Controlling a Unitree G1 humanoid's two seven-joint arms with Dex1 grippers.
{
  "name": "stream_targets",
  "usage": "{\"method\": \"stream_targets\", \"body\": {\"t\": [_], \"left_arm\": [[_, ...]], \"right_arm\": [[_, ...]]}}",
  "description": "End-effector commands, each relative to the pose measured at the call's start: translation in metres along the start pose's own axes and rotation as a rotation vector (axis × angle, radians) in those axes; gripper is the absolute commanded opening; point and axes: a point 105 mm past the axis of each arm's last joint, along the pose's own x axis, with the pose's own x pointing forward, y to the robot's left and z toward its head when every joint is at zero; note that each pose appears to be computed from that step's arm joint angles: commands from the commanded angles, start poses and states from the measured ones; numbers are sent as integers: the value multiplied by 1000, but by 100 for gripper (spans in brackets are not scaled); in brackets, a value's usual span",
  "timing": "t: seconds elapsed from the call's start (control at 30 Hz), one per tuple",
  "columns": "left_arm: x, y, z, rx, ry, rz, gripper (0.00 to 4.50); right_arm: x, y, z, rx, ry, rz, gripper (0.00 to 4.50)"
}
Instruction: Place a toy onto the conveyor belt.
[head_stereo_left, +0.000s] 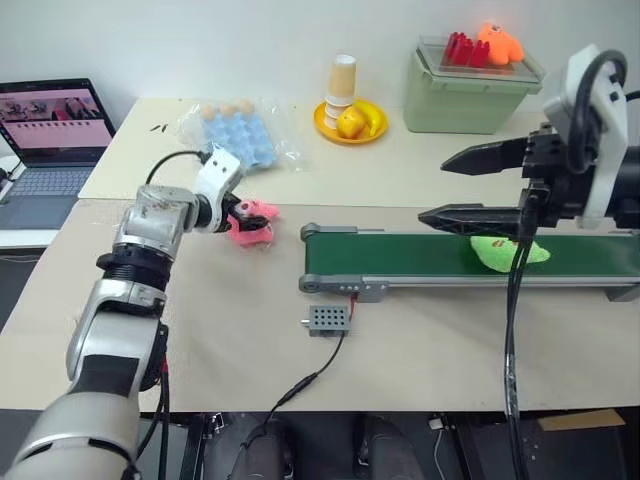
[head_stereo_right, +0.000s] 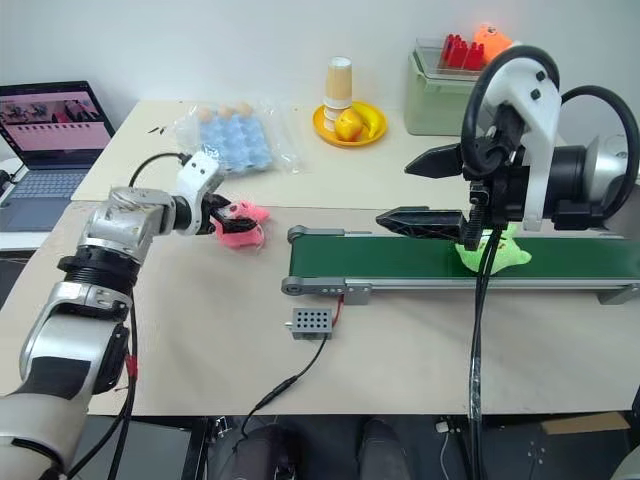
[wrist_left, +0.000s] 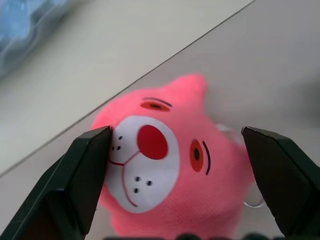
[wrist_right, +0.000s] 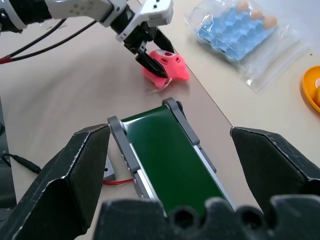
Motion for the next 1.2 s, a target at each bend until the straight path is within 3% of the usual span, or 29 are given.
{"method": "stream_targets", "body": {"t": [0.03,0.07,0.27,0.4,0.53,0.67,0.9,1.2], "left_arm": [[4,8,-8,-40,3,51,391],[5,8,-11,-44,5,50,375],[6,7,-5,-21,-14,42,160],[-3,14,18,60,-57,54,52],[-29,15,77,203,-186,21,52],[-40,-30,115,326,-291,-223,52],[-46,-99,117,454,-304,-526,52],[-36,-150,108,520,-297,-710,52]], "right_arm": [[-9,-2,14,-56,-24,-45,450],[-10,-2,14,-56,-23,-49,450],[-14,-1,14,-53,-17,-61,450],[-13,-1,13,-51,-17,-63,450],[-13,-2,13,-52,-17,-67,450],[-11,-2,13,-53,-19,-68,450],[-13,0,12,-45,-18,-84,450],[-20,5,8,-16,-6,-124,450]]}}
